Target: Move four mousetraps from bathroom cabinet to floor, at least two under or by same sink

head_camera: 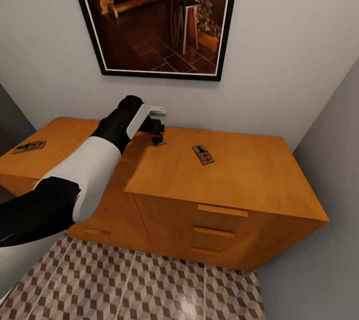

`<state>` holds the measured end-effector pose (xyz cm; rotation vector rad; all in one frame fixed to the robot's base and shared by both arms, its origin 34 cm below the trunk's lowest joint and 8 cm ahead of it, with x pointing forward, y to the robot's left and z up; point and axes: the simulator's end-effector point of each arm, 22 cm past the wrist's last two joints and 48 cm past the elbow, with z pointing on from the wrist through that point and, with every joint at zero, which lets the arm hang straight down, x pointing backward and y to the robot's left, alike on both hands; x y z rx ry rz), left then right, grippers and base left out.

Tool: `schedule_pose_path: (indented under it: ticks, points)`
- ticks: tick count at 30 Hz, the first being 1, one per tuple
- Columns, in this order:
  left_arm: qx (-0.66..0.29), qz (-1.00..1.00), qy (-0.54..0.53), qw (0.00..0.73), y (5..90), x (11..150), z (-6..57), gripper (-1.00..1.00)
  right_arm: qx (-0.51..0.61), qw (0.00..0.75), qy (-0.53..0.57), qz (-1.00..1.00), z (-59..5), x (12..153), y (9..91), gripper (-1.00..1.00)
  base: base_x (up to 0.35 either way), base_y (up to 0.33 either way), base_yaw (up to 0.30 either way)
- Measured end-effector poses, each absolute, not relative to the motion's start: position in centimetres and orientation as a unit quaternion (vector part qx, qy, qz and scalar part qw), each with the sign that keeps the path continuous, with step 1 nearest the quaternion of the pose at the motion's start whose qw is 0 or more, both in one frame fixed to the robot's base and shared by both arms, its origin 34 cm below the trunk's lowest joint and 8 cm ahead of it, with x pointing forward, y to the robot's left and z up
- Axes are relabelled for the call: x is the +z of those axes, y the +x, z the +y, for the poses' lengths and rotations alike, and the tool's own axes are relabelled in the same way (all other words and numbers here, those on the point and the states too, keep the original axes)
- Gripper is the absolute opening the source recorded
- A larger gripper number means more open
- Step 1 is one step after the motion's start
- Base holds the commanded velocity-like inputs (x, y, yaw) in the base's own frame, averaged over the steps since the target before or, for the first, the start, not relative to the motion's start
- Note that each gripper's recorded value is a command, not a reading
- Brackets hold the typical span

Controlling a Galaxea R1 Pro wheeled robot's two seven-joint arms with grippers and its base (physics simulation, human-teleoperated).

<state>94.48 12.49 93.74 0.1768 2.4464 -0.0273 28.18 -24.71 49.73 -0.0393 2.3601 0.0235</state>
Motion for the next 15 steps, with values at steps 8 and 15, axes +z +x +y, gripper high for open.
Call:
schedule_pose_path:
  ticks: [8,15]
  points:
    - [-0.002,0.938,0.077,0.338,94.42,93.64,12.37,1.0,0.009,0.381,-0.015,0.925,-24.7,49.73,28.18,-1.0,0.0,0.0,0.0]
    - [0.0,0.938,0.079,0.338,94.39,93.63,12.26,1.0,0.009,0.381,-0.015,0.924,-24.68,49.73,28.2,-1.0,0.0,0.0,0.0]
